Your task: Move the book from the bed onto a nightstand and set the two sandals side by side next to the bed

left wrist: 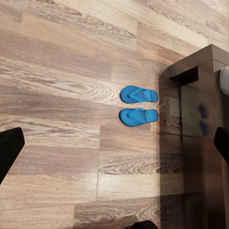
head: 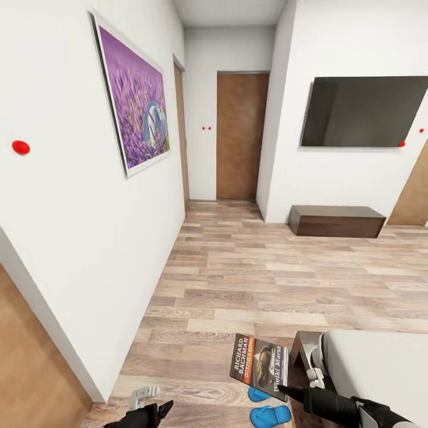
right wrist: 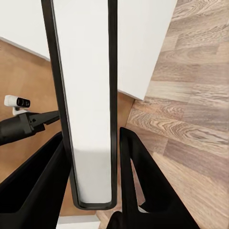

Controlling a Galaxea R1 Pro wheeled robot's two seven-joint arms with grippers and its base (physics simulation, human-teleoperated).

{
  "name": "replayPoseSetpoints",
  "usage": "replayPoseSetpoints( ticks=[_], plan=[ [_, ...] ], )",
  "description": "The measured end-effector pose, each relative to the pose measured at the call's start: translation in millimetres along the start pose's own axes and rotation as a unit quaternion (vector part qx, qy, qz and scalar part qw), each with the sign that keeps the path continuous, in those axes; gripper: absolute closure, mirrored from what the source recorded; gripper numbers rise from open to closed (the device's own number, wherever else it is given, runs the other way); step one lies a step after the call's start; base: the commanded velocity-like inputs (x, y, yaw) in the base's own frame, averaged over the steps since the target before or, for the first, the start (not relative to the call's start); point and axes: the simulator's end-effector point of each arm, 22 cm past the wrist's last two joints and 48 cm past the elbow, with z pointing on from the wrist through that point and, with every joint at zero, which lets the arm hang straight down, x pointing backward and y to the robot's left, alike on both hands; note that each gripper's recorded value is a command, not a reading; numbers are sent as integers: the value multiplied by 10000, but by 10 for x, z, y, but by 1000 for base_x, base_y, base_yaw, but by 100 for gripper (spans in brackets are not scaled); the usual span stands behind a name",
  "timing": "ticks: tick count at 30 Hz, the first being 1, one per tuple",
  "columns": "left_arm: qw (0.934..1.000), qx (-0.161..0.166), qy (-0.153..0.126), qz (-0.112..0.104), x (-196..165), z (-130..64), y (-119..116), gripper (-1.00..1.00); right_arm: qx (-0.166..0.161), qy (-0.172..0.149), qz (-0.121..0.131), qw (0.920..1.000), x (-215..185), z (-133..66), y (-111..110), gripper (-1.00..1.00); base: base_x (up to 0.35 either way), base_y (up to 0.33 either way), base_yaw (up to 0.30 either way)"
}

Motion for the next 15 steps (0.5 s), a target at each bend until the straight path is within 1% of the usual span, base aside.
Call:
replayPoseSetpoints(
  ticks=[15],
  plan=[
    [10000,12,-36,18,-35,-10,-16,-100,-10,-25,-31,10000,-28,-7,22,100,0,0,0]
  ],
)
